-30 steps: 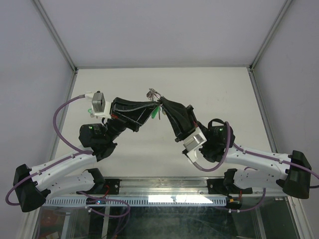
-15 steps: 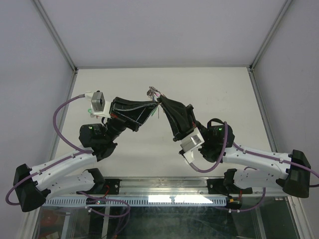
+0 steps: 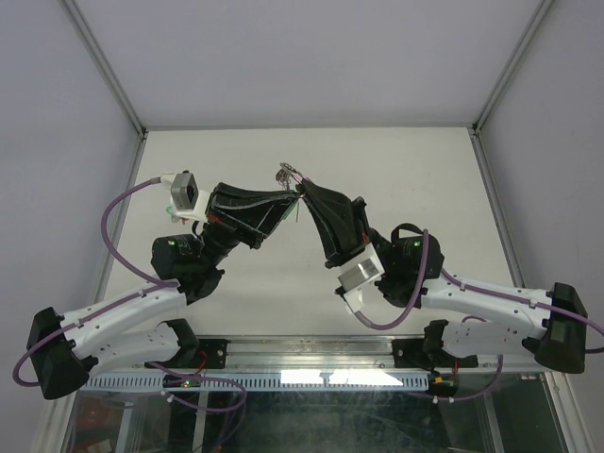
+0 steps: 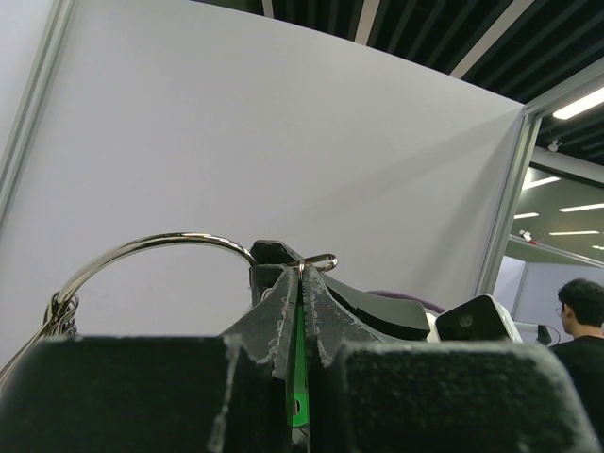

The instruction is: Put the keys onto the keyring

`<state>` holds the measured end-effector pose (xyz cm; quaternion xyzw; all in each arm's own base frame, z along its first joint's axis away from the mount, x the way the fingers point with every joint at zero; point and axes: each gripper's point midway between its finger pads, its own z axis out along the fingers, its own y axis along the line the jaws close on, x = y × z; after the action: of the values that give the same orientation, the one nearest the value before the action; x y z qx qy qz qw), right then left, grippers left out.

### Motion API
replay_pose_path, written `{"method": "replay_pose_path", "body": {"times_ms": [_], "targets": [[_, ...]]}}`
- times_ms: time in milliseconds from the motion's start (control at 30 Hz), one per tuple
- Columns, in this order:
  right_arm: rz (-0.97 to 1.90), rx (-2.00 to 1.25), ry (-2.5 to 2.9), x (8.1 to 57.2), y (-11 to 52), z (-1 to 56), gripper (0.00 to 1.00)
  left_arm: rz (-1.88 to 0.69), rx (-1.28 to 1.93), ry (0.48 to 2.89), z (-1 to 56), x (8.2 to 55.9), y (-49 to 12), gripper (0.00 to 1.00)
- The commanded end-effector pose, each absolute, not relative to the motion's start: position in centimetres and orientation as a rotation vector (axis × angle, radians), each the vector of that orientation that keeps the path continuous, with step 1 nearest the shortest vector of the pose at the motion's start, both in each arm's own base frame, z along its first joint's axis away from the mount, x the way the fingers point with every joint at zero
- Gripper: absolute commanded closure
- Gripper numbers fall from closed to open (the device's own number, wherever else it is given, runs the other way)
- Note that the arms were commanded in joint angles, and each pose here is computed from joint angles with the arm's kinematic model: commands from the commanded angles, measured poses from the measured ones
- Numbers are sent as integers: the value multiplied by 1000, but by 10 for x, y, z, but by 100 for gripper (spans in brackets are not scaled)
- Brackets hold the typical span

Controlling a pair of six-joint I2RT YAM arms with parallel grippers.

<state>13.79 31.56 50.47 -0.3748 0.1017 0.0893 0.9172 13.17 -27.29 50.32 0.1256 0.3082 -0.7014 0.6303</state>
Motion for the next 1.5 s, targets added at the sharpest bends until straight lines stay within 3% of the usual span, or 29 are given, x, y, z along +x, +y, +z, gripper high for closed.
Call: {"method": "replay_pose_path", "body": {"times_ms": [0,833,1233,1467], "targets": [[137,-740,108,122,312,532,100,-1612,301,730,500,136,-279,100],[-257,-1070,142,157,358,457,100,-1688,394,641,516,114,-280,100],[-236,-1044,313,204,332,419,100,-1722,501,442,548,77,-261,100],[-317,-1028,373,225,305,411,100,-1665,497,455,552,75,-253,100]]}}
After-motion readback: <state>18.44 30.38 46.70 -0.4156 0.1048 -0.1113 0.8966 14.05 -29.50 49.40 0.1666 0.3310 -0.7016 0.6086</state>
